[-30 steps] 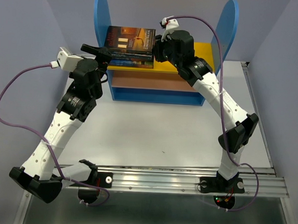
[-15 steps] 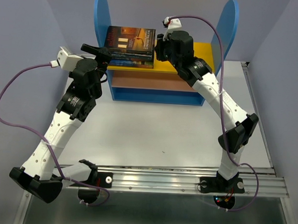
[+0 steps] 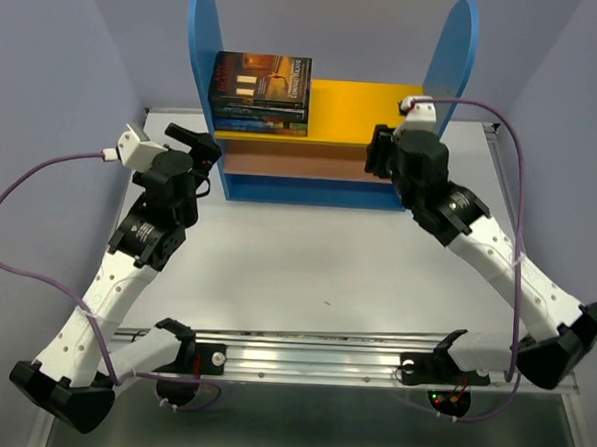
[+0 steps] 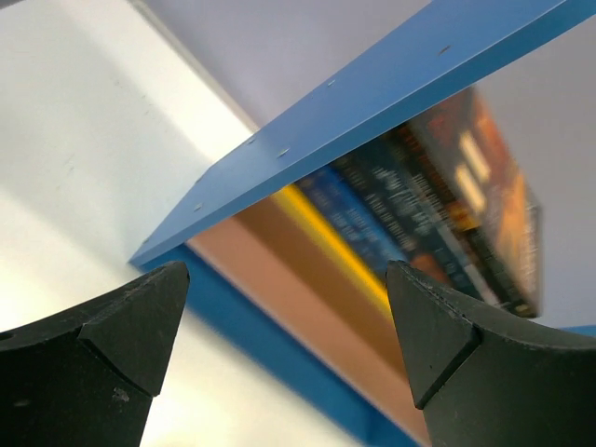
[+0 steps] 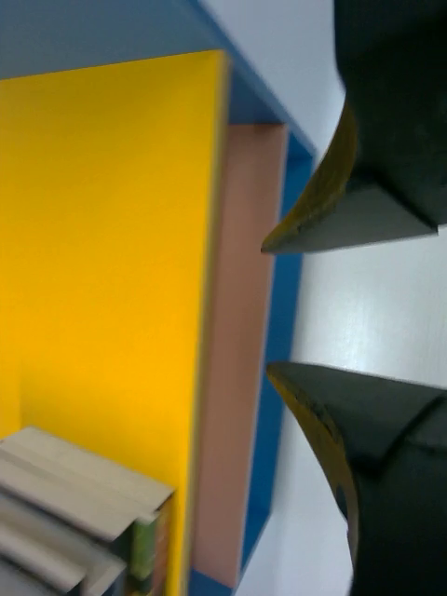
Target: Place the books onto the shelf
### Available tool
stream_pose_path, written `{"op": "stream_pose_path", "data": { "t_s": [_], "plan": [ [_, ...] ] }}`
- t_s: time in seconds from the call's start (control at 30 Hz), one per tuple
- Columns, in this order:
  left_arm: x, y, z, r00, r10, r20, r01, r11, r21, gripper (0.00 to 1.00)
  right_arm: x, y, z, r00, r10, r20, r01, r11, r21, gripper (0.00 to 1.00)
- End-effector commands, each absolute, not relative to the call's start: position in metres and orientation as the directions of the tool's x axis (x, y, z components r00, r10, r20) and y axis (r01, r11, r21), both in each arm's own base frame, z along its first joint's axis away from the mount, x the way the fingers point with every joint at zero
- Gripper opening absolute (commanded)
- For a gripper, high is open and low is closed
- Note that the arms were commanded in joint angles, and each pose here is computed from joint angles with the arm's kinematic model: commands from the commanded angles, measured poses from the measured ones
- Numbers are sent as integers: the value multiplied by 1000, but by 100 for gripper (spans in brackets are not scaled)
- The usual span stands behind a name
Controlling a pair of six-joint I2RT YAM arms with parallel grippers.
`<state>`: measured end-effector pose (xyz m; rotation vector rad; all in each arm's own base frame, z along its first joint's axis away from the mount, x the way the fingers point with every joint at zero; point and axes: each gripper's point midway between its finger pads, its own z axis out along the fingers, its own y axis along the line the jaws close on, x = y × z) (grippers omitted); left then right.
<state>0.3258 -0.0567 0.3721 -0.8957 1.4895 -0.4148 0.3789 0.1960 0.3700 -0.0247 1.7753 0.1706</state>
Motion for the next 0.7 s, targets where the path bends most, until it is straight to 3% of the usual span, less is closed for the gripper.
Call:
{"op": "stream_pose_path", "data": {
  "t_s": [0.0,0.03,0.07,0.1,0.23,0.4,0.67],
  "plan": [
    [310,-47,324,38,-707,-706,-350,653,-672,99,344,172,322,-241,141,-960,-76,984,164,62],
    [304,-43,305,20,-700,-714,-372,658,-655,99,336,170,308,-263,133,-955,-87,983,161,73],
    [298,-41,292,2,-695,-719,-391,661,-641,99,322,161,283,-294,113,-949,-92,985,145,96],
    [294,-38,284,-2,-696,-718,-401,659,-637,99,316,157,272,-309,113,-944,-91,985,147,100],
    [271,-27,249,-12,-709,-705,-443,636,-632,99,292,132,232,-330,208,-921,5,976,219,100],
    [262,-21,245,17,-724,-690,-450,610,-652,99,277,110,192,-304,364,-880,146,931,335,100],
    [271,-26,247,-24,-699,-715,-464,641,-611,99,278,107,192,-290,367,-884,156,929,335,100]
  ]
}}
